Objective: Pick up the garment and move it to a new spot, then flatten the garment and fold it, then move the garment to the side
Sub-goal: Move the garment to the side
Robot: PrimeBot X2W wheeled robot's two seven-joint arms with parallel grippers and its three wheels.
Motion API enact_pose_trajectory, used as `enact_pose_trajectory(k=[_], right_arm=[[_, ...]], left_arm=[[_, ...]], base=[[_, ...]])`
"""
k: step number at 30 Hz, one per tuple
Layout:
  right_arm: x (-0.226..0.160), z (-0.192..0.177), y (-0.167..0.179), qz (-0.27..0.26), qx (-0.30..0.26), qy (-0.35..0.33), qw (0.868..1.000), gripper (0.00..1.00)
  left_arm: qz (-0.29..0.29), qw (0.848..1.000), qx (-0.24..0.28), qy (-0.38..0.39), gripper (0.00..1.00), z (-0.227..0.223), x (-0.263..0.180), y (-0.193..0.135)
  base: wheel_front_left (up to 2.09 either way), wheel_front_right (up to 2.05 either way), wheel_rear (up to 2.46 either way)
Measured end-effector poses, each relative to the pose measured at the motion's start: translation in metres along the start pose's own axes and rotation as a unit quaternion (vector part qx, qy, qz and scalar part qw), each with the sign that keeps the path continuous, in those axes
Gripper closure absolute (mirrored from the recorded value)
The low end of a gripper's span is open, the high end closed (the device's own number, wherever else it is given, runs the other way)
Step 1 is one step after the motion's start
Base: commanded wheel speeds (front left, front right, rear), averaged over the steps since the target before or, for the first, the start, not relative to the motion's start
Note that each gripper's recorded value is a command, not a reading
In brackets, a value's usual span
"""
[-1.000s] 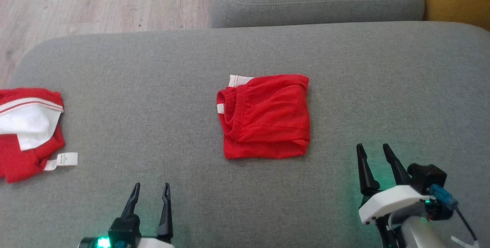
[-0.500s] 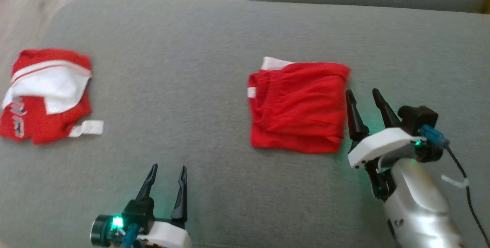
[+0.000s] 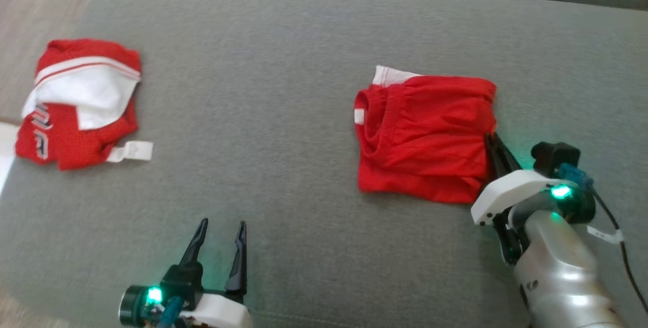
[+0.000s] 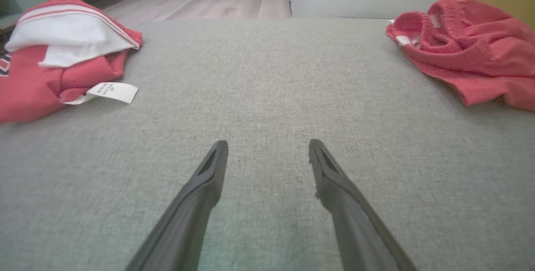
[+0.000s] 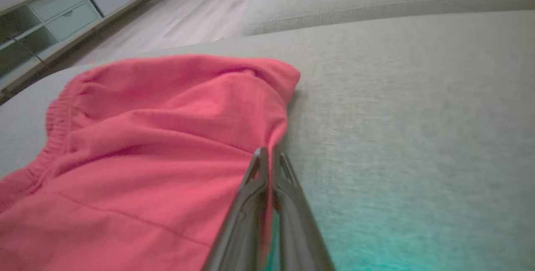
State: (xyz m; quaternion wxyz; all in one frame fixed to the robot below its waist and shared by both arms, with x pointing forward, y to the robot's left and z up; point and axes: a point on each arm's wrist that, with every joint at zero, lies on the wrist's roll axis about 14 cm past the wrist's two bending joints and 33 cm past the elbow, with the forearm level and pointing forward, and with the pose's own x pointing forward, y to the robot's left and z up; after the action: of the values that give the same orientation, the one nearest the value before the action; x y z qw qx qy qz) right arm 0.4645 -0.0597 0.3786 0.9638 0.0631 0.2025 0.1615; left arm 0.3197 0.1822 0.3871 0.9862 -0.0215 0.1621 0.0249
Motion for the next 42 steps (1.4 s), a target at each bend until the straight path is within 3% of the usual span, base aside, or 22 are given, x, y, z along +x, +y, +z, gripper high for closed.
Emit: enact_pose_trajectory(k=[6,12,21,22,26,32,38,42], right_arm=[[-0.022,0.024,-0.032,-0.040,0.003,-0.045,0.998,1.00],[-0.063,0.026,-0.072,-0.095,0.007,-0.064,0.993,1.00],[-0.136,0.028,-0.139,-0.202,0.035,-0.098,0.974,1.00],[-0.152,0.024,-0.152,-0.225,0.041,-0.100,0.968,1.00],[-0.178,0.016,-0.173,-0.267,0.049,-0.099,0.957,1.00],[-0.188,0.005,-0.188,-0.295,0.049,-0.082,0.951,1.00],[-0.174,0.014,-0.205,-0.302,-0.010,-0.058,0.951,1.00],[-0.173,0.045,-0.244,-0.327,-0.070,-0.054,0.941,1.00]], left_arm=[[-0.047,0.999,0.007,-0.011,0.00,0.009,0.014,-0.028],[-0.143,0.989,0.021,-0.035,0.00,0.029,0.038,-0.088],[-0.311,0.948,0.037,-0.056,0.00,0.047,0.052,-0.203],[-0.350,0.935,0.039,-0.049,0.00,0.042,0.046,-0.227],[-0.401,0.915,0.043,-0.034,0.00,0.031,0.039,-0.259],[-0.425,0.904,0.043,-0.019,0.00,0.018,0.043,-0.275],[-0.410,0.911,0.048,-0.007,0.00,0.008,0.049,-0.259],[-0.388,0.921,0.047,-0.003,0.00,0.005,0.058,-0.242]], base=[[0.00,0.00,0.00],[0.00,0.00,0.00],[0.00,0.00,0.00],[0.00,0.00,0.00],[0.00,0.00,0.00],[0.00,0.00,0.00],[0.00,0.00,0.00],[0.00,0.00,0.00]])
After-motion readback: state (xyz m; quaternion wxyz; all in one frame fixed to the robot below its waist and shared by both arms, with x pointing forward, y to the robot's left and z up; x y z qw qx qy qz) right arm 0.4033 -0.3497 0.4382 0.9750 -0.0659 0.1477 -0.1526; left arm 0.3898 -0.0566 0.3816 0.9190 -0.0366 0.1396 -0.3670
